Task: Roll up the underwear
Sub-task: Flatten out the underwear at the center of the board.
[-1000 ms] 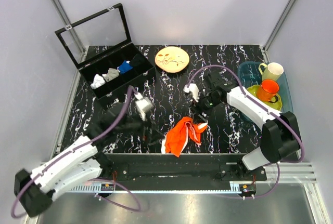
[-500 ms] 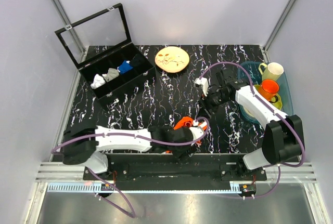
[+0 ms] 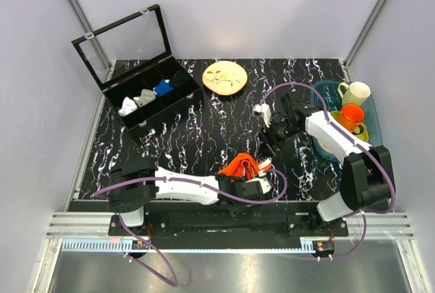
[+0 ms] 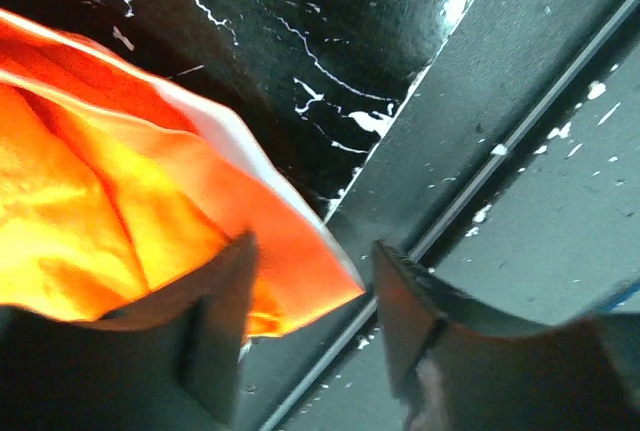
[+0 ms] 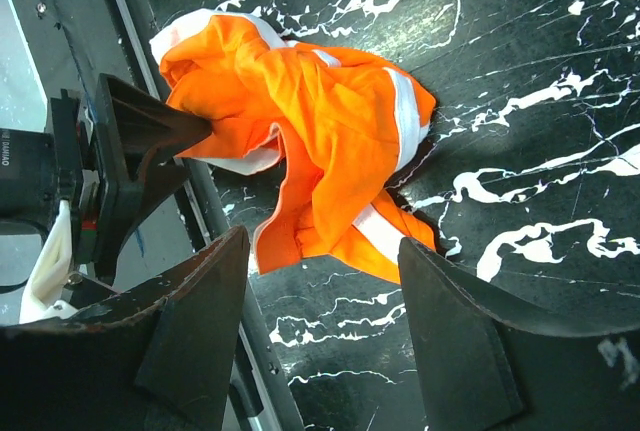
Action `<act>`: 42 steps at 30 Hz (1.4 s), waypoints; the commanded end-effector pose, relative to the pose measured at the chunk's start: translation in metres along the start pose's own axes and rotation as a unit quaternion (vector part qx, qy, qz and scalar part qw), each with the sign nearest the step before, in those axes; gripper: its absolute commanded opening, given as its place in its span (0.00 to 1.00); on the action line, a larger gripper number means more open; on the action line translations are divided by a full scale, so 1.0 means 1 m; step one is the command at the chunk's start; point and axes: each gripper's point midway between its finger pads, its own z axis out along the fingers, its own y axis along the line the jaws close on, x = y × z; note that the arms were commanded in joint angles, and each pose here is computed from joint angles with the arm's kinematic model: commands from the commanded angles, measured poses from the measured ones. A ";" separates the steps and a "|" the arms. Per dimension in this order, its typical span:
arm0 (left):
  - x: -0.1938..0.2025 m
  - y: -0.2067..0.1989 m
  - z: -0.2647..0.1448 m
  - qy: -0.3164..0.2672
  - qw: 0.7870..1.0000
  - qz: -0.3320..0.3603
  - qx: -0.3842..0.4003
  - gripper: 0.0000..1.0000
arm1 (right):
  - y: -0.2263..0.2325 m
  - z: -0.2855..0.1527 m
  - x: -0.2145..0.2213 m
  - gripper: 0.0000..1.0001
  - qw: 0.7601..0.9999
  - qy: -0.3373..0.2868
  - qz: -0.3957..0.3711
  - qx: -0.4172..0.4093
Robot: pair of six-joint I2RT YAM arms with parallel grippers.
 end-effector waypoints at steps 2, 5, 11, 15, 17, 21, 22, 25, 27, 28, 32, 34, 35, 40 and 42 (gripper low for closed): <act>-0.003 0.007 -0.007 0.002 1.000 0.013 -0.029 0.35 | 0.007 0.004 0.007 0.70 1.000 0.008 -0.006 -0.026; -0.005 0.009 -0.017 -0.009 1.000 0.014 -0.025 0.27 | 0.010 0.007 0.012 0.69 0.999 0.015 -0.014 -0.036; -0.022 0.016 -0.046 -0.065 0.998 -0.003 0.009 0.14 | 0.019 0.011 0.019 0.67 0.998 0.025 -0.042 -0.050; -0.033 0.025 -0.064 -0.117 0.989 -0.050 0.071 0.12 | 0.035 0.009 0.015 0.66 0.995 0.017 -0.082 -0.060; -0.044 0.029 -0.073 -0.149 0.980 -0.074 0.111 0.10 | 0.045 0.005 0.015 0.67 0.993 0.010 -0.111 -0.051; -0.042 0.036 -0.085 -0.183 0.965 -0.098 0.158 0.07 | 0.056 0.005 0.026 0.75 0.991 0.029 -0.128 -0.040; -0.041 0.040 -0.086 -0.185 0.963 -0.108 0.165 0.07 | 0.055 0.009 0.034 0.75 0.990 0.051 -0.127 -0.031; -0.040 0.047 -0.088 -0.196 0.957 -0.125 0.175 0.06 | 0.049 0.022 0.051 0.76 0.989 0.094 -0.112 -0.004; -0.043 0.051 -0.090 -0.208 0.951 -0.137 0.182 0.06 | 0.045 0.031 0.058 0.75 0.989 0.107 -0.104 0.011; -0.042 0.052 -0.093 -0.215 0.949 -0.140 0.184 0.06 | 0.044 0.036 0.064 0.74 0.985 0.129 -0.111 0.023; -0.047 0.057 -0.102 -0.240 0.940 -0.153 0.190 0.06 | 0.038 0.047 0.075 0.73 0.980 0.167 -0.103 0.046; -0.050 0.060 -0.106 -0.252 0.935 -0.159 0.192 0.06 | 0.038 0.050 0.079 0.72 0.978 0.178 -0.102 0.047; -0.048 0.061 -0.107 -0.256 0.933 -0.161 0.193 0.06 | 0.041 0.052 0.080 0.71 0.977 0.180 -0.105 0.044; -0.050 0.068 -0.112 -0.274 0.926 -0.175 0.195 0.03 | 0.034 0.061 0.083 0.44 0.971 0.206 -0.103 0.059; -0.050 0.074 -0.115 -0.280 0.924 -0.178 0.189 0.00 | 0.030 0.060 0.078 0.18 0.970 0.207 -0.102 0.071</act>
